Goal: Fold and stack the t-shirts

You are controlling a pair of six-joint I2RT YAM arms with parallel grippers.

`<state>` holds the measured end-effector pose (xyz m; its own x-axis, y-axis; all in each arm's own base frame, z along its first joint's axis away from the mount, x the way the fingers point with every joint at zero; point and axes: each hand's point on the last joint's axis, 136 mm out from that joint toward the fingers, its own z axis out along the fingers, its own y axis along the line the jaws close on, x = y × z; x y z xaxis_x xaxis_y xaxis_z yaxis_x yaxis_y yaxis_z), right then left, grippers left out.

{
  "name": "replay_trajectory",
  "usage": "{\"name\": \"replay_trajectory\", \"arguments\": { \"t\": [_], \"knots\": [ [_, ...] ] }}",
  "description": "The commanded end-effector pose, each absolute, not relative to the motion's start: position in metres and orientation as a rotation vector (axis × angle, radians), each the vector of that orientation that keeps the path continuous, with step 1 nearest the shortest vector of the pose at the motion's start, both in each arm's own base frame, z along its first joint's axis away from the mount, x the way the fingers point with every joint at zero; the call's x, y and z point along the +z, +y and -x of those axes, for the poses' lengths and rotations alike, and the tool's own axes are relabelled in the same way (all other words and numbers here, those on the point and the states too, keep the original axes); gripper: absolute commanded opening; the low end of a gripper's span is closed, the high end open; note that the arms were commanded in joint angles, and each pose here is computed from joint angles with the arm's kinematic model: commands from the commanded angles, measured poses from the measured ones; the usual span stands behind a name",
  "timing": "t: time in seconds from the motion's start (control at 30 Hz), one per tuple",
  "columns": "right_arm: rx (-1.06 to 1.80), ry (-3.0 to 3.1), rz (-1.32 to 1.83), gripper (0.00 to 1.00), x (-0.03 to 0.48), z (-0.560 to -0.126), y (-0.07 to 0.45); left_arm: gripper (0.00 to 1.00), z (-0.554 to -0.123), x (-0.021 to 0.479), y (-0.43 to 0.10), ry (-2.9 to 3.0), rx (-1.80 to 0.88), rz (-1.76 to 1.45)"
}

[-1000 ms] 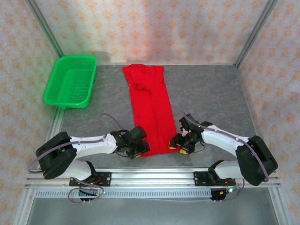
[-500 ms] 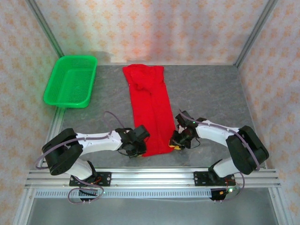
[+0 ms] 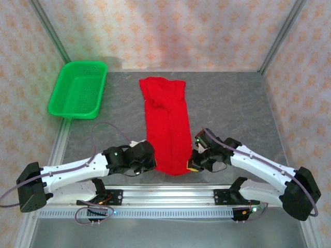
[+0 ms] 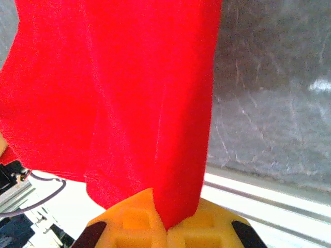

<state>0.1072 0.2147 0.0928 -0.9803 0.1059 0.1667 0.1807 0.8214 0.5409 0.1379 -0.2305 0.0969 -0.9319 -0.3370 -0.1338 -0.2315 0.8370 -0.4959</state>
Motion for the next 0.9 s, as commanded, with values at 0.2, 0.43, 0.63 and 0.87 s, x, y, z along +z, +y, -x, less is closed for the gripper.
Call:
{"name": "replay_trajectory", "arguments": {
  "t": [0.2,0.43,0.63,0.87],
  "knots": [
    [-0.866,-2.899,0.283,0.00,0.125,-0.111,0.222,0.00,-0.126,0.100,-0.197,2.732,-0.594,0.550],
    [-0.802,-2.997,0.243,0.00,0.142,-0.169,0.231,0.00,-0.164,0.120,-0.191,2.651,-0.653,0.633],
    [-0.782,-3.043,0.216,0.00,0.153,-0.232,0.238,0.00,-0.212,0.144,-0.186,2.634,-0.646,0.624],
    [-0.703,-3.075,0.236,0.00,0.146,-0.292,0.228,0.00,-0.269,0.152,-0.177,2.665,-0.594,0.590]
  ]
}}
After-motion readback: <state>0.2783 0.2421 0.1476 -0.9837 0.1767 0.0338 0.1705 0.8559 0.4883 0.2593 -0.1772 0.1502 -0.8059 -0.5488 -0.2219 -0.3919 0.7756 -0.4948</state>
